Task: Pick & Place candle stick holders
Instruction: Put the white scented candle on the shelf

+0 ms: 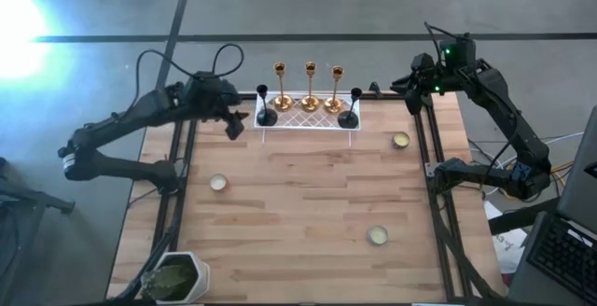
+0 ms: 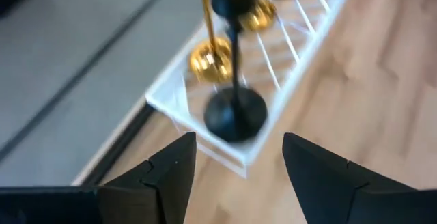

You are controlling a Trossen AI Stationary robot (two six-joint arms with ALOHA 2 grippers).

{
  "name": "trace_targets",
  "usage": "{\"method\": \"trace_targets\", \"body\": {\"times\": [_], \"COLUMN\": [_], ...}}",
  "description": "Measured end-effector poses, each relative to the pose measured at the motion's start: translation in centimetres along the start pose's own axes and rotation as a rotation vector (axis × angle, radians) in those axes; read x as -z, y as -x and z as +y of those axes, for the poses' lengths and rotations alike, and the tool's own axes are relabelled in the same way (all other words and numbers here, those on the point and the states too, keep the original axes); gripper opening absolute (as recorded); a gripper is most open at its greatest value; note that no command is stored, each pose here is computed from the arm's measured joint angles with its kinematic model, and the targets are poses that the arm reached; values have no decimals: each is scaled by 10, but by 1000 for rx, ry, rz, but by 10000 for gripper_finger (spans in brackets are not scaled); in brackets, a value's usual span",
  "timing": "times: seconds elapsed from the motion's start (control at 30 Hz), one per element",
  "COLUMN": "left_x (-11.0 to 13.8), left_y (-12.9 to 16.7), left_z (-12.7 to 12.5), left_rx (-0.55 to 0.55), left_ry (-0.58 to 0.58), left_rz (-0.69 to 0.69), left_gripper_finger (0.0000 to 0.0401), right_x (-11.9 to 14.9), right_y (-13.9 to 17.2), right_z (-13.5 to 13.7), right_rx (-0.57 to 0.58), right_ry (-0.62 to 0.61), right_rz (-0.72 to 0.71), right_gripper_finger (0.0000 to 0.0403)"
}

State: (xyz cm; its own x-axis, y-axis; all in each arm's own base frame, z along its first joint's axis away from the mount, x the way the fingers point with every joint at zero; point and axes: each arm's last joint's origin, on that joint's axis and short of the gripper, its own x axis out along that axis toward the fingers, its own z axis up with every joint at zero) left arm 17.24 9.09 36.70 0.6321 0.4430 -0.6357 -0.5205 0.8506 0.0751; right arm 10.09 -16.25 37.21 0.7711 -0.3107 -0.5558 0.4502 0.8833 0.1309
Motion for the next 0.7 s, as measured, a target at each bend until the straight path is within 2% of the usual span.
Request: {"method": "trace_targets", "body": {"times": [0.07, 0.2, 0.4, 0.57, 0.7], "left_x": [0, 1, 6, 17, 30], "left_y": [12, 32, 36, 23, 6], "left_z": [0, -3, -8, -11, -14], "left_rx": [45, 220, 340, 338, 324], "left_ry": [-6, 10, 120, 214, 235], "left_rz": [65, 205, 350, 567, 693], "left_gripper_finger": [224, 224, 237, 280, 300], "right_x": [0, 0, 0, 0, 0], "right_y": [0, 0, 0, 0, 0], "right_z": [0, 0, 0, 0, 0], "right_rx": [0, 0, 0, 0, -1], "right_ry": [3, 12, 32, 36, 55], "right_rz": [0, 0, -1, 0, 2], "right_gripper_finger": [83, 76, 68, 73, 81]}}
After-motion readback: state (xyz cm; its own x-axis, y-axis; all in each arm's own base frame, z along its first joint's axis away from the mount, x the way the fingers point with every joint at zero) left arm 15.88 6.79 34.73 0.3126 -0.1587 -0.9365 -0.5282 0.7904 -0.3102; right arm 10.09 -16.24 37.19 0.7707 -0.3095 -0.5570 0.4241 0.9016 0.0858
